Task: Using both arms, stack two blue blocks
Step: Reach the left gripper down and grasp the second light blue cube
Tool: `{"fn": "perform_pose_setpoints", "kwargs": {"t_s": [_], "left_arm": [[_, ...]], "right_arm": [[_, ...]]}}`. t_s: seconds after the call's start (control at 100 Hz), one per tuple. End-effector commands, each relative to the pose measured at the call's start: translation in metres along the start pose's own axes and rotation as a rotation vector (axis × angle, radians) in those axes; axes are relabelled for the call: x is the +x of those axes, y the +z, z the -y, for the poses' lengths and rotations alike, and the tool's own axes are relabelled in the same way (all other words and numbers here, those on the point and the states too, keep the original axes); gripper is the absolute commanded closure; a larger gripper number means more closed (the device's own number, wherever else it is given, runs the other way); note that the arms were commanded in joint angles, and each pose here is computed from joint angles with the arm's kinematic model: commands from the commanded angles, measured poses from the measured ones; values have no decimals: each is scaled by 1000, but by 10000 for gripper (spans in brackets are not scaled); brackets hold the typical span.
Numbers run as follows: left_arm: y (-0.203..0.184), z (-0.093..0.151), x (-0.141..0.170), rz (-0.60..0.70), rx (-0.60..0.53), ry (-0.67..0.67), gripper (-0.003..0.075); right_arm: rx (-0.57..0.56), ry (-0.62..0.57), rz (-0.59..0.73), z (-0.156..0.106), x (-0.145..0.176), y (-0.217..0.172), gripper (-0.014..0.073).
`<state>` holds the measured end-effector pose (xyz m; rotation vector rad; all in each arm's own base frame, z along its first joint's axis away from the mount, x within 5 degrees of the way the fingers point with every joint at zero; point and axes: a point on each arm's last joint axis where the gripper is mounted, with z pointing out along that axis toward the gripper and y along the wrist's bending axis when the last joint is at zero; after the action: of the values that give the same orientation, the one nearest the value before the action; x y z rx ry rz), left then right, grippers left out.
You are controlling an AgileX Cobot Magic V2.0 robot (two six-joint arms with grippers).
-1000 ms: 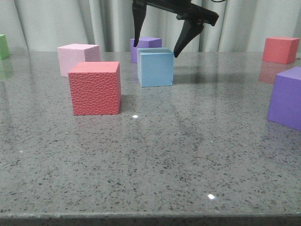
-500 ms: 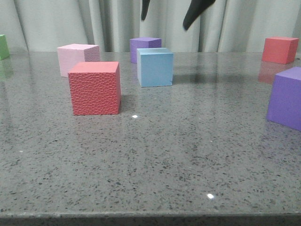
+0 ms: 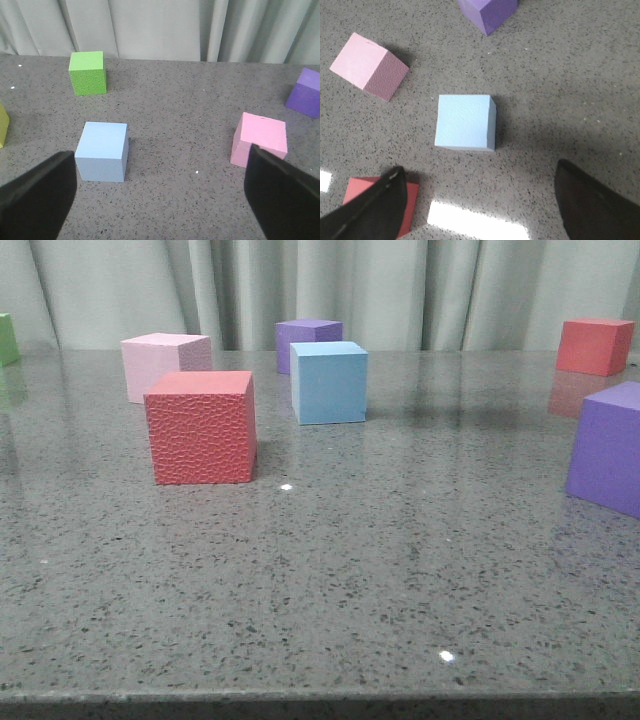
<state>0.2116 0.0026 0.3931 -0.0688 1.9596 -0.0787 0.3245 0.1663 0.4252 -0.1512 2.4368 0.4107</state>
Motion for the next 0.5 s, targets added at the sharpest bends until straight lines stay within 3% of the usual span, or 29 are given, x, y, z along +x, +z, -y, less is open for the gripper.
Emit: {"fn": "perform_pose_setpoints", "kwargs": {"t_s": [0.0, 0.26, 0.49], "left_arm": [[4, -2, -26, 91, -15, -10, 79], [44, -39, -48, -102, -126, -64, 79], [98, -52, -54, -303, -114, -31, 79]], "right_arm": [[-46, -30, 170, 1, 3, -40, -5], [-60, -32, 221, 18, 48, -59, -5], [-52, -31, 201, 25, 68, -65, -5]]}}
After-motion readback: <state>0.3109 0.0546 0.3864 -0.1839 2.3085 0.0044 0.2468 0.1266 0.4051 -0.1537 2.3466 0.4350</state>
